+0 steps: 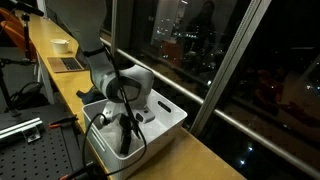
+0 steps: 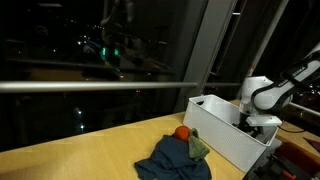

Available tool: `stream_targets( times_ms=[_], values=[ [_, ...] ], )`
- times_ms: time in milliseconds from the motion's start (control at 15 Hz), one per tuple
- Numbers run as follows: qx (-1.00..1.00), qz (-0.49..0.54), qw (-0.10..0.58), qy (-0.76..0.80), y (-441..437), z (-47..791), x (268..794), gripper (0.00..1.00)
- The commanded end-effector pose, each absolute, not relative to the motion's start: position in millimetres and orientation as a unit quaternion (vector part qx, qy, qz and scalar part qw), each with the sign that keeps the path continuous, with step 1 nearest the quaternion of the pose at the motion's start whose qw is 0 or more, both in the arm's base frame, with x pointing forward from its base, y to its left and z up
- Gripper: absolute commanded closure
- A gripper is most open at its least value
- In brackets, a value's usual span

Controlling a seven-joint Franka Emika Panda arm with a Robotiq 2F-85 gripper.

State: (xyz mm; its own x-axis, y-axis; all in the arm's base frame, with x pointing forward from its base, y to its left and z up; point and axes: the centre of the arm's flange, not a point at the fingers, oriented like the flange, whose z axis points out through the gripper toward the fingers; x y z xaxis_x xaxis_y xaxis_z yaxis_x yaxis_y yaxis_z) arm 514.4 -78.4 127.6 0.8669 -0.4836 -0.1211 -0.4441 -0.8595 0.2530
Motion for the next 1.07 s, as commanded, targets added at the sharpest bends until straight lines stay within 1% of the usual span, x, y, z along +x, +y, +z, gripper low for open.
stream_targets(
  times_ms=[0, 67, 267, 600, 667, 1000],
  values=[
    [0.955, -0.096, 0.102, -0.259, -101, 111, 516, 0.32],
    [0.955, -0.097, 0.102, -0.263, -102, 111, 517, 0.41],
    [0.954, -0.092, 0.103, -0.267, -92, 124, 519, 0.64],
    [0.960, -0.073, 0.089, -0.256, -64, 163, 513, 0.99],
    [0.961, -0.068, 0.085, -0.252, -58, 172, 512, 1.00],
    [0.969, -0.031, 0.076, -0.234, -14, 230, 518, 1.00]
  ],
)
